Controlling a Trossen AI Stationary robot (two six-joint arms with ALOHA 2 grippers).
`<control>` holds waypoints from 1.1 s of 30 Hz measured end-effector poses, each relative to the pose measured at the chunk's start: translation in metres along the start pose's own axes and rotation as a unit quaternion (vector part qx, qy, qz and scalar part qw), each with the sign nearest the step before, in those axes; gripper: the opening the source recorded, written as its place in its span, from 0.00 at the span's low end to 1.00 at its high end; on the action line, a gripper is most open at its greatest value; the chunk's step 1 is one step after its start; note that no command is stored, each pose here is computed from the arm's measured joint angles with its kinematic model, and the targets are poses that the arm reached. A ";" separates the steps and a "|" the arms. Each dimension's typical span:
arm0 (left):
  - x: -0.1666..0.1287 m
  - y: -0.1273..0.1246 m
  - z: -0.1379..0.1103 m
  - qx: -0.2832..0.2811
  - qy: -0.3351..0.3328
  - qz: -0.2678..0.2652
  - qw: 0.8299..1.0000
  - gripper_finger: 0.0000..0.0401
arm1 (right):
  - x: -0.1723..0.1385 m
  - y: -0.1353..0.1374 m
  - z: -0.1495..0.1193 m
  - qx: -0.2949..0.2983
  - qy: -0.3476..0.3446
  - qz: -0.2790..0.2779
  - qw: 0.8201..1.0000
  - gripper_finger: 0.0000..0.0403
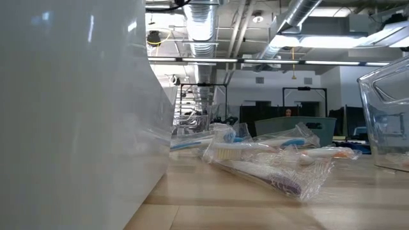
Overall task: Pick & Place Toothbrushes
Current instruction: Put the green toothbrush into the top transparent bin
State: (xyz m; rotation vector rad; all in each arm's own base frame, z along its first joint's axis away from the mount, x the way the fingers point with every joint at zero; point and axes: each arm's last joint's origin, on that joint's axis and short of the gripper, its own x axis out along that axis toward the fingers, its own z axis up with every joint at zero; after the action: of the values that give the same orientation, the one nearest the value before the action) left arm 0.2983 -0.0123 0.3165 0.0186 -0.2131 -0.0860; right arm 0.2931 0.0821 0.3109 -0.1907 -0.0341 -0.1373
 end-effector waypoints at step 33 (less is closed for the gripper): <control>0.018 0.189 0.114 -0.228 0.195 0.333 0.894 0.05 | -0.079 -0.050 0.033 0.046 0.089 0.000 0.995 0.77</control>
State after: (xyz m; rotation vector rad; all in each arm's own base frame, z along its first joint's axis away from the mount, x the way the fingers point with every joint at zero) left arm 0.3071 0.1737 0.4369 -0.5039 0.2163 0.5530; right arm 0.2070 0.0505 0.3494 -0.0865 0.1376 -0.1525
